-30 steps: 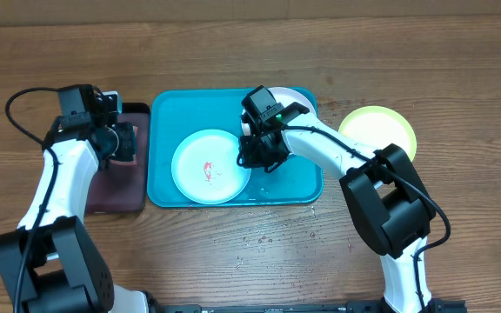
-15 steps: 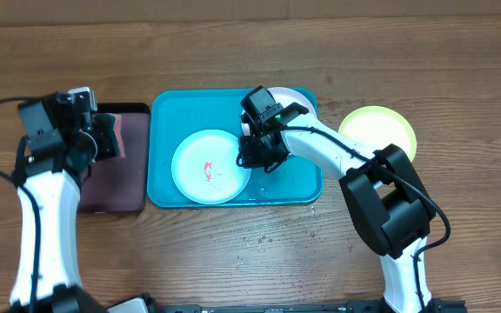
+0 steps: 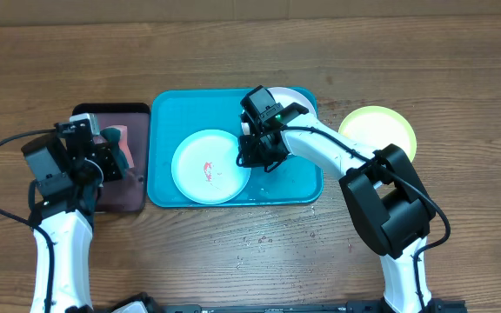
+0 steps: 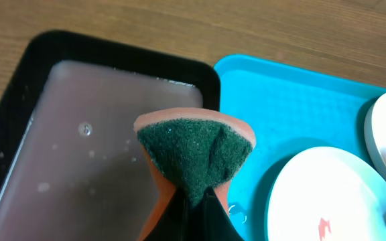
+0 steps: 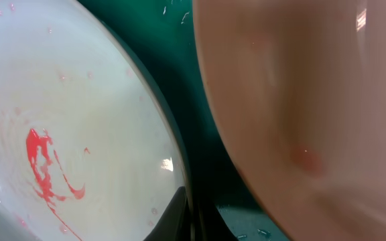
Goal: Clean dirty plates on tray and stack at the side
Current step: 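Lift the sponge from the water basin with the left gripper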
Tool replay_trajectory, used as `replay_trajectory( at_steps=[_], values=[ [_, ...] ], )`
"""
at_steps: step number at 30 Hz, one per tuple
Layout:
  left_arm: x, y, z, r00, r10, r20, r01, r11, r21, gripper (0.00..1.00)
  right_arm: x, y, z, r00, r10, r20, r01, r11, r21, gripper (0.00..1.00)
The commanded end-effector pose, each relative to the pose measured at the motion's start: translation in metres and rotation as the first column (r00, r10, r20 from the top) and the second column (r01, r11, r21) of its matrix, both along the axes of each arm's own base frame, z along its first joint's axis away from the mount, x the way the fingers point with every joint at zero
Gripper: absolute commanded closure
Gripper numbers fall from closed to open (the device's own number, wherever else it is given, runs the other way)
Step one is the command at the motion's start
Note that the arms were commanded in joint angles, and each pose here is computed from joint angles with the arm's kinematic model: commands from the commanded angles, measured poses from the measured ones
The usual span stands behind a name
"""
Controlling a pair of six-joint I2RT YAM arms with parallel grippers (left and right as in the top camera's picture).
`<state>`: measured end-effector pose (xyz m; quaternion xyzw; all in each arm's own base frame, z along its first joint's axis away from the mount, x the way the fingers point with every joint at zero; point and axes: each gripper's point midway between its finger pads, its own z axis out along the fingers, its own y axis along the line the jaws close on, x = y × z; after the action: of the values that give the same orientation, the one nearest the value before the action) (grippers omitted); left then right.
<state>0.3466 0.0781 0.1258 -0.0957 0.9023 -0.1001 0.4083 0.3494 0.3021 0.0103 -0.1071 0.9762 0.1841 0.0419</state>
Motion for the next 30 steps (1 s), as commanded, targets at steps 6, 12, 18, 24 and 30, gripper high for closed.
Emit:
replay_trajectory(
  at_steps=[6,12,18,24,30],
  values=[
    [0.0033,-0.0045,-0.0133,0.997,-0.071,0.030,0.075,0.979,-0.187,0.96,-0.0012,-0.0006,0.0055,0.999,0.018,0.029,-0.018,1.000,-0.006,0.96],
    [0.0058,-0.0033,-0.0092,0.989,-0.111,0.101,0.136,0.950,-0.282,0.96,-0.0001,0.0001,0.0058,0.999,0.018,0.034,-0.018,1.000,-0.003,0.96],
    [0.0034,-0.0026,-0.0103,0.988,-0.115,0.107,0.144,0.937,-0.318,0.96,0.0003,0.0004,0.0060,0.999,0.018,0.035,-0.018,1.000,-0.002,0.96],
    [0.0033,-0.0026,-0.0104,0.988,-0.115,0.107,0.144,0.937,-0.318,0.96,0.0007,0.0007,0.0060,0.999,0.018,0.037,-0.018,1.000,-0.001,0.96],
    [0.0035,-0.0025,-0.0101,0.987,-0.116,0.108,0.145,0.937,-0.317,0.96,0.0006,0.0006,0.0060,0.999,0.018,0.037,-0.018,1.000,-0.001,0.96]
  ],
)
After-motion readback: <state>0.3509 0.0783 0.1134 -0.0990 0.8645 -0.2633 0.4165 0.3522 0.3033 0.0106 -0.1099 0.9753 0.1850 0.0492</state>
